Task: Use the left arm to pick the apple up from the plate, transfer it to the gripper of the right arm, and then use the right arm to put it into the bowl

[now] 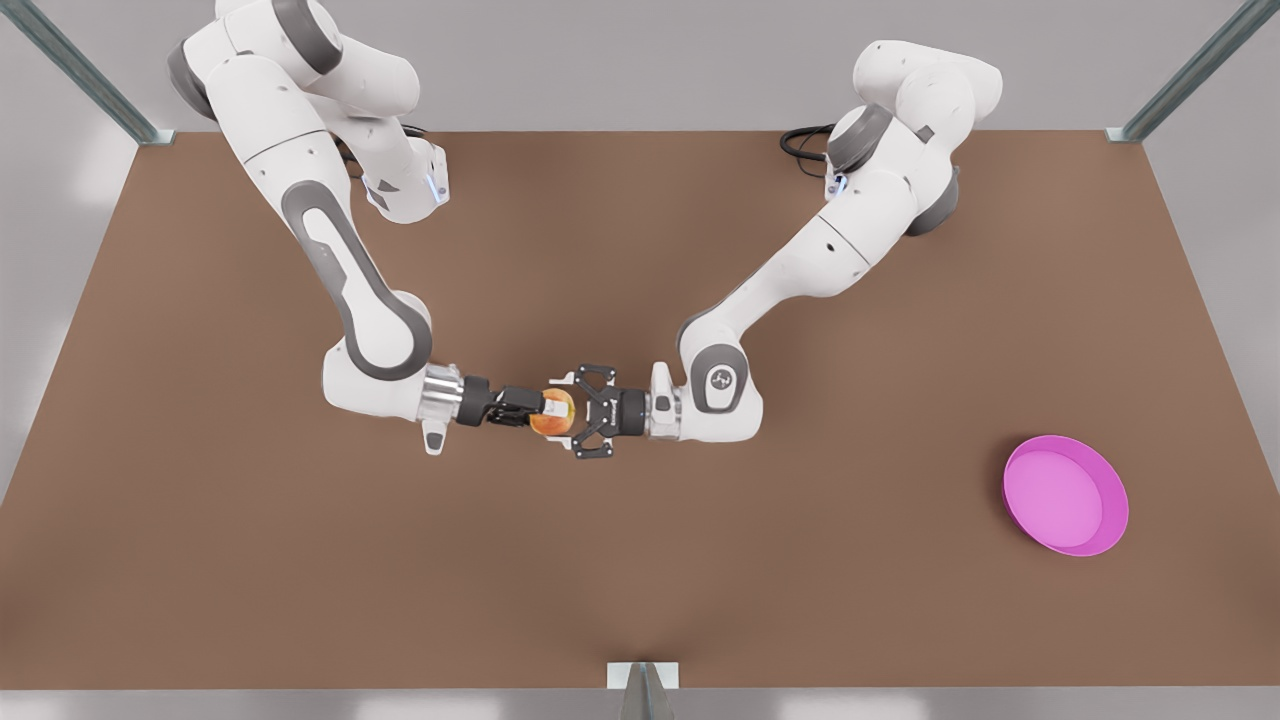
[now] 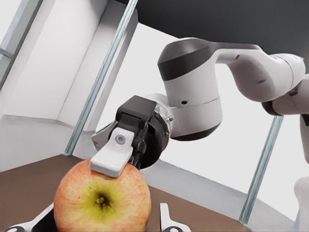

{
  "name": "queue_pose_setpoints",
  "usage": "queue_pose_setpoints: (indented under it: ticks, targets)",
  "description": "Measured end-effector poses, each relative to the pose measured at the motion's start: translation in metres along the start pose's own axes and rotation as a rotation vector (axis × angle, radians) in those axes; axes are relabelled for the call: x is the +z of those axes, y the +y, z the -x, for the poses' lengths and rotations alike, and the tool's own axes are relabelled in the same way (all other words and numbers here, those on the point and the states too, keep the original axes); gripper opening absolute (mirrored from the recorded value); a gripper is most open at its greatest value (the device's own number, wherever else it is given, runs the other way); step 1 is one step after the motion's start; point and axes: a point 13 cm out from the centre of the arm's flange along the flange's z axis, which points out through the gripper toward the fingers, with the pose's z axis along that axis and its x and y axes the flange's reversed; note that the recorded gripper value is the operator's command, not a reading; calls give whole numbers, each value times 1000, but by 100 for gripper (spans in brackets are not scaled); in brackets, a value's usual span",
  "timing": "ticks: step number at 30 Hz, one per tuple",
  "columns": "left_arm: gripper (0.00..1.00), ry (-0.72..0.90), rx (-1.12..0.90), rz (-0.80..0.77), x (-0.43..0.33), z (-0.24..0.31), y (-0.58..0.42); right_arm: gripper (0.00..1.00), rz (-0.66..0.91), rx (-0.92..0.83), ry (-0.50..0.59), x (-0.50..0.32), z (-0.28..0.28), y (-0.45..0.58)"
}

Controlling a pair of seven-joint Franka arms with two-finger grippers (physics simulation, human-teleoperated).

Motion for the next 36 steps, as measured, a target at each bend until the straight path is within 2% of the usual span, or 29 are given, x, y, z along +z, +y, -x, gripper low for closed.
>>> queue_pose_setpoints:
  ticks: [2, 6, 10, 13, 16, 20, 23, 26, 30, 36]
  targets:
    - [99, 8, 0, 8, -9, -4, 6, 75, 1, -3, 2, 0, 0, 0]
    - [99, 41, 7, 42, -74, -12, 42, 75, 2, -9, 3, 0, -1, 0]
    - [99, 128, 118, 23, -182, 22, 79, 75, 1, -13, 1, -2, 0, -2]
    - [99, 258, 196, -45, -232, 47, 75, 75, -17, 4, -21, -21, 3, -20]
    - [100, 468, 267, -93, -279, 70, 64, 75, -40, 20, -47, -55, 9, -46]
    - [100, 996, 408, -49, -366, 128, 31, 75, -112, -18, -48, -104, 13, -77]
    - [100, 1400, 376, 101, -449, 167, 9, 75, -198, -69, 0, -142, 3, -106]
    - [100, 1582, 230, 385, -533, 227, -21, 75, -297, -104, 66, -167, -32, -129]
    - [100, 1541, -49, 729, -596, 266, -81, 75, -420, -163, 157, -193, -59, -158]
    - [100, 1377, -254, 962, -578, 271, -108, 75, -530, -203, 211, -230, -59, -194]
